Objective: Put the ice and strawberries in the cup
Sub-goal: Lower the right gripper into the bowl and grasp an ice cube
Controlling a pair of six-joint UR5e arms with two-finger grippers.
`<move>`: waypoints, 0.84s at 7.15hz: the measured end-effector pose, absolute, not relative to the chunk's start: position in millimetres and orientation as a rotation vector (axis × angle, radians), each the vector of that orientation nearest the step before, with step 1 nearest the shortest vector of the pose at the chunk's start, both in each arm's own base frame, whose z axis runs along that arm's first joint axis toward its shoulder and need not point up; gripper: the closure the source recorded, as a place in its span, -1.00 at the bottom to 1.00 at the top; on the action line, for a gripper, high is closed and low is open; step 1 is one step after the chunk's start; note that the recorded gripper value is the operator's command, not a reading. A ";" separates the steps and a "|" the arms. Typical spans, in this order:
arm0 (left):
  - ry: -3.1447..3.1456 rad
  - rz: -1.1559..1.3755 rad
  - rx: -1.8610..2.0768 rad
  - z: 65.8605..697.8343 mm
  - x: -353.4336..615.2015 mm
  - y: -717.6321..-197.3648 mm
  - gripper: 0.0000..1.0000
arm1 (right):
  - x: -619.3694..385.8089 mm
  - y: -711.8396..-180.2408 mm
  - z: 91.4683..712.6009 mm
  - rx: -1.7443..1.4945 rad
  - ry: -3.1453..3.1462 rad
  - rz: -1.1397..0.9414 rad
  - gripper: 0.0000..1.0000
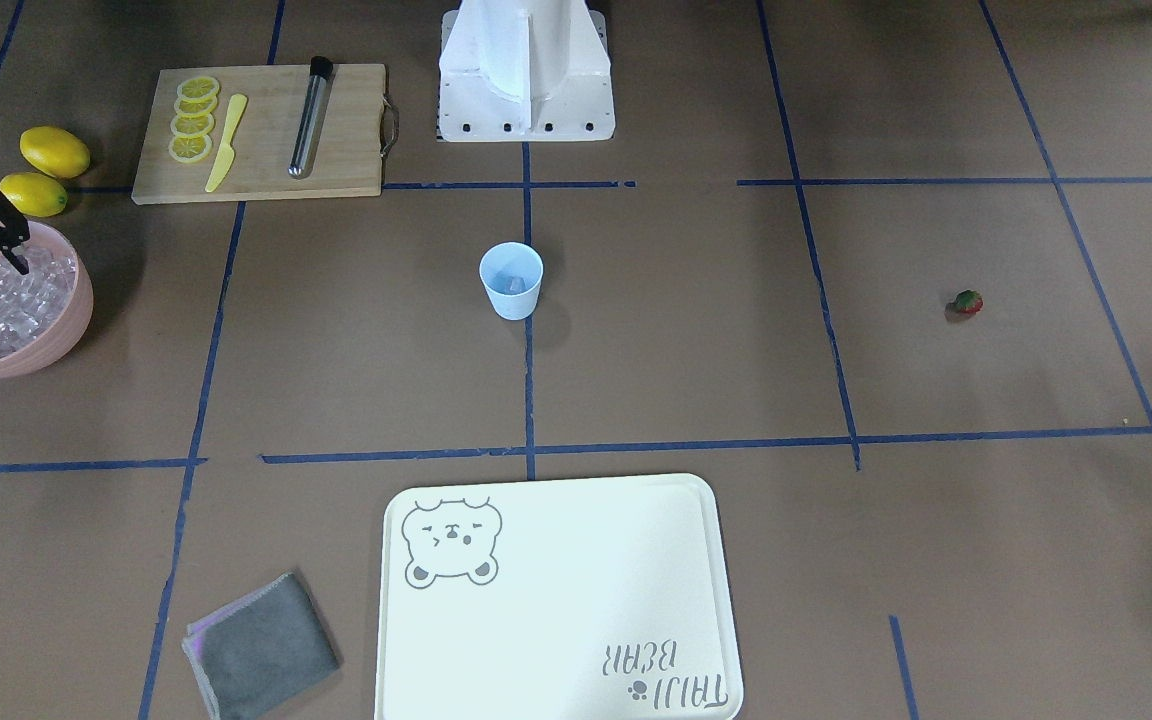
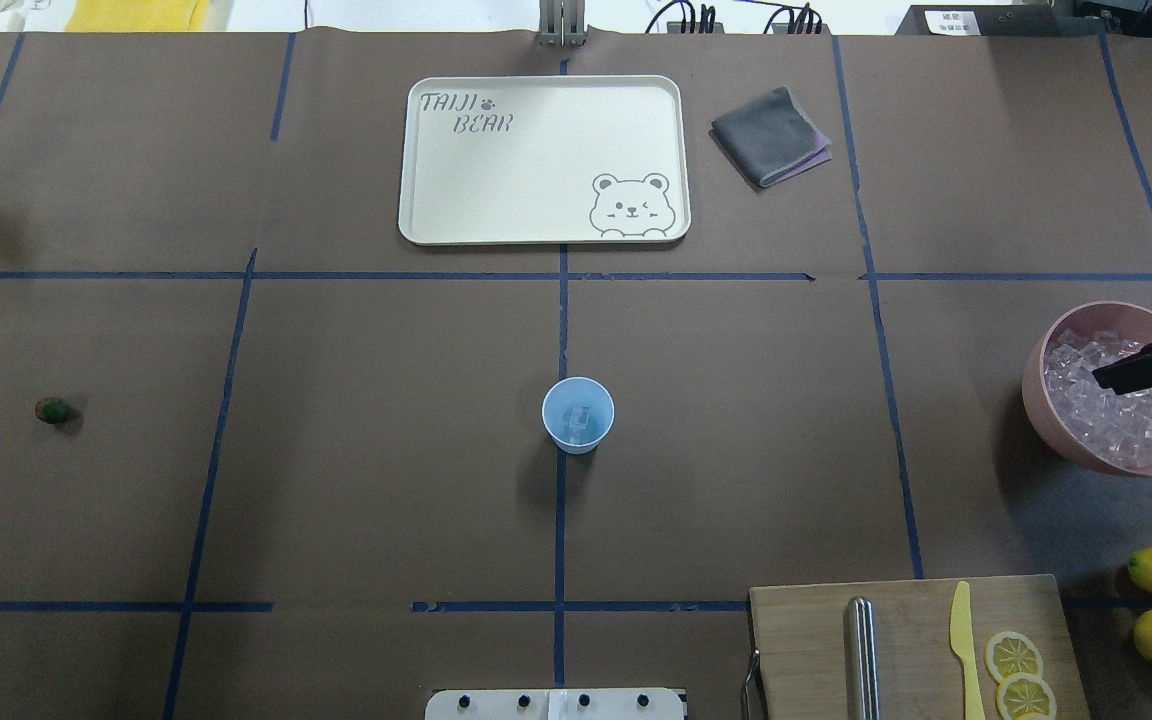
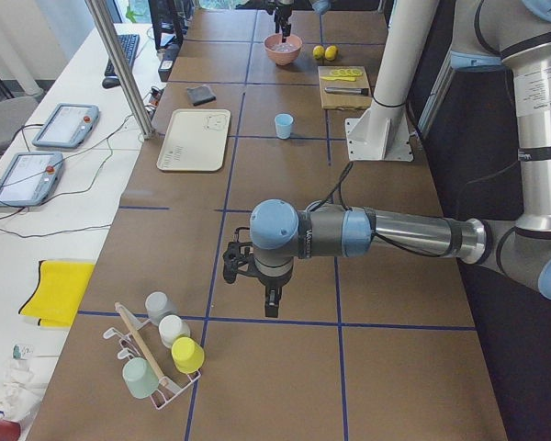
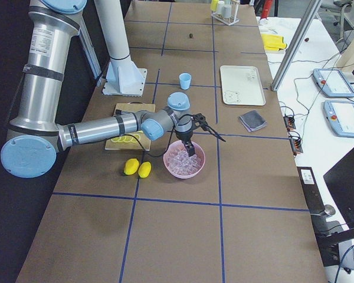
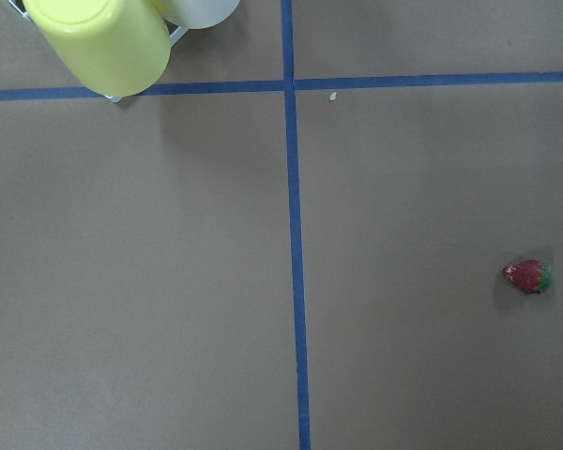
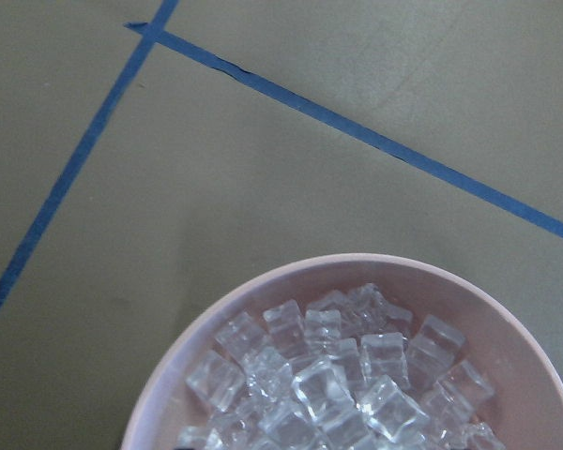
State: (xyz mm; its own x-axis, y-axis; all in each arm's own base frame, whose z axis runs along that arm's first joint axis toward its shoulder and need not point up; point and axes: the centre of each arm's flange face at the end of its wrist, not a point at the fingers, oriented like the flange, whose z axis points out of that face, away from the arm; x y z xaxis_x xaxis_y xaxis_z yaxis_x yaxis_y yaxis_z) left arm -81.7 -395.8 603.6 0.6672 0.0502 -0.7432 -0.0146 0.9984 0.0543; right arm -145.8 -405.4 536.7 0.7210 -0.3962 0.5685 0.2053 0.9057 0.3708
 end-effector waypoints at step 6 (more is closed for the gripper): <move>0.854 0.037 0.049 601.6 -80.7 -396.0 -1.00 | -142.2 -406.2 572.8 0.255 -0.631 -0.318 -0.26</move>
State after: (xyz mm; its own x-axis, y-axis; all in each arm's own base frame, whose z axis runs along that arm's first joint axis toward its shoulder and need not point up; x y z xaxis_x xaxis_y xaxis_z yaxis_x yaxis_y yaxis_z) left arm -80.7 -396.0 601.6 0.6563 0.0524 -0.7526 -0.0133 0.9982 0.0579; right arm -142.2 -406.2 572.8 0.7621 -0.3654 0.5344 0.2119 0.9208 0.3274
